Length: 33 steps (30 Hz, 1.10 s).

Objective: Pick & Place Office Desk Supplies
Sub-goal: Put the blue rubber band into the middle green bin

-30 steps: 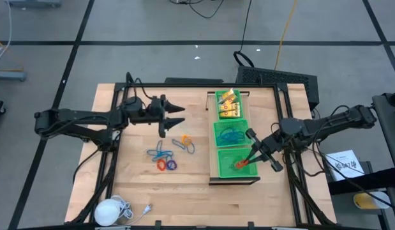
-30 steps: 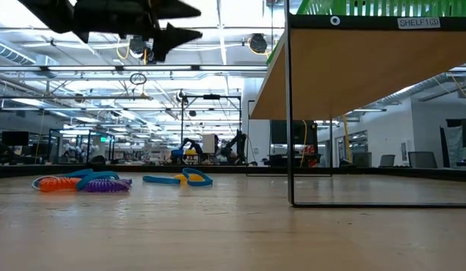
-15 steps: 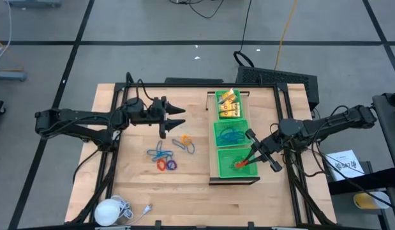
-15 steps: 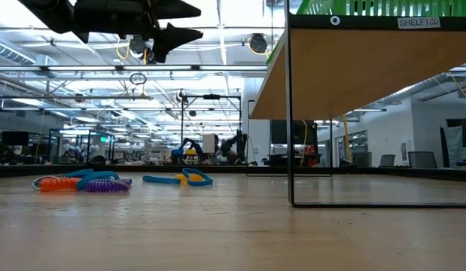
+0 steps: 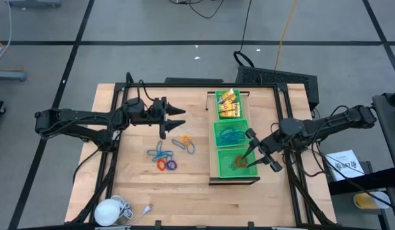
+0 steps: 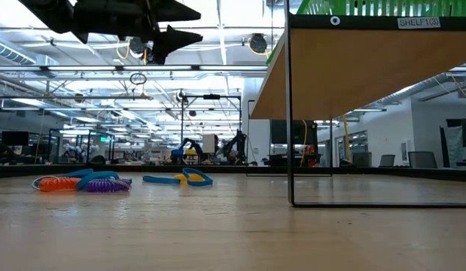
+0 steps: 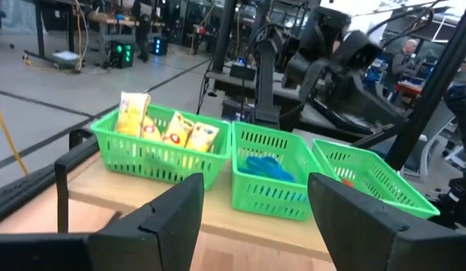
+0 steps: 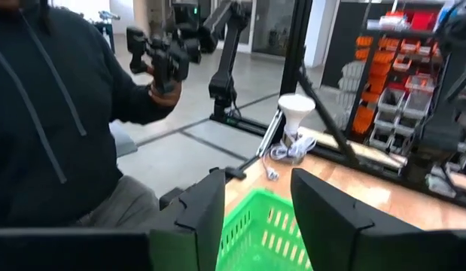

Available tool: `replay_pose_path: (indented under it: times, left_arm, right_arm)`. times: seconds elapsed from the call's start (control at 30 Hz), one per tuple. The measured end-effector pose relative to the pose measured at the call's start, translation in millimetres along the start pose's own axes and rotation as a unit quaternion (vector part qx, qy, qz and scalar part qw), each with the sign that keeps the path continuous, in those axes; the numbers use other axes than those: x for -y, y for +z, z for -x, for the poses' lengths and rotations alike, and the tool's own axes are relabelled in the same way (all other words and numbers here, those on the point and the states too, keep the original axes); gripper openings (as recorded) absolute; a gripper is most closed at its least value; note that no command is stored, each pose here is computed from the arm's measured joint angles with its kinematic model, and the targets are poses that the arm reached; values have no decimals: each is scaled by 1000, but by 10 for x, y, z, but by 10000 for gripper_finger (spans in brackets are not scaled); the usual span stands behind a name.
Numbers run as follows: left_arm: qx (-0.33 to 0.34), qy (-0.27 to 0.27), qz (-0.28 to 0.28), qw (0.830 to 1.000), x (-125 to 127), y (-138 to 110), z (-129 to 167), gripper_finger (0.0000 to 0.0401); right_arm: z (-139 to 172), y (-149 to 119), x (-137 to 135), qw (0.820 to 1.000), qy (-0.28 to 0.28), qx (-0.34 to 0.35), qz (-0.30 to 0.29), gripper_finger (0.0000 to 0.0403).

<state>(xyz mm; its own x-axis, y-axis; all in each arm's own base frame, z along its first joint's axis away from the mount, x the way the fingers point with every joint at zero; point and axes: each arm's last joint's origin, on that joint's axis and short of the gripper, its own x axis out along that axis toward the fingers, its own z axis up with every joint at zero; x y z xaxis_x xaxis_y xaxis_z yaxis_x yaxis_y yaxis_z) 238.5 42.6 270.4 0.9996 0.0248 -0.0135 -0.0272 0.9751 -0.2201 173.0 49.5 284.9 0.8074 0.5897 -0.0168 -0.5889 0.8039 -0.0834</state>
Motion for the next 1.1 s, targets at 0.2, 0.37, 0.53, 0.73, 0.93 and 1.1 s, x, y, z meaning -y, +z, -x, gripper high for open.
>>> replay_pose_path:
  times: [0.2, 0.37, 0.53, 0.73, 0.93, 1.1]
  left_arm:
    - [-51, -1, 9, 999, 37, -106, -4, 248]
    - [-120, -4, 20, 993, 101, -252, 8, 248]
    - [-194, 36, 28, 980, 165, -460, -11, 248]
    - [-261, 75, 87, 958, 166, -812, -179, 248]
    - [-311, 118, 144, 932, 66, -1150, -310, 248]
    - [-313, 126, 153, 929, 2, -1306, -404, 248]
  right_arm:
    - [103, 101, -10, 999, -11, 32, 15, 155]
    - [195, 164, -7, 998, -25, 51, 25, 152]
    - [222, 170, 20, 998, -36, 53, 28, 149]
    - [227, 154, 69, 997, -51, 47, 26, 150]
    - [241, 151, 100, 997, -61, 46, 27, 144]
    - [242, 151, 102, 997, -62, 46, 27, 145]
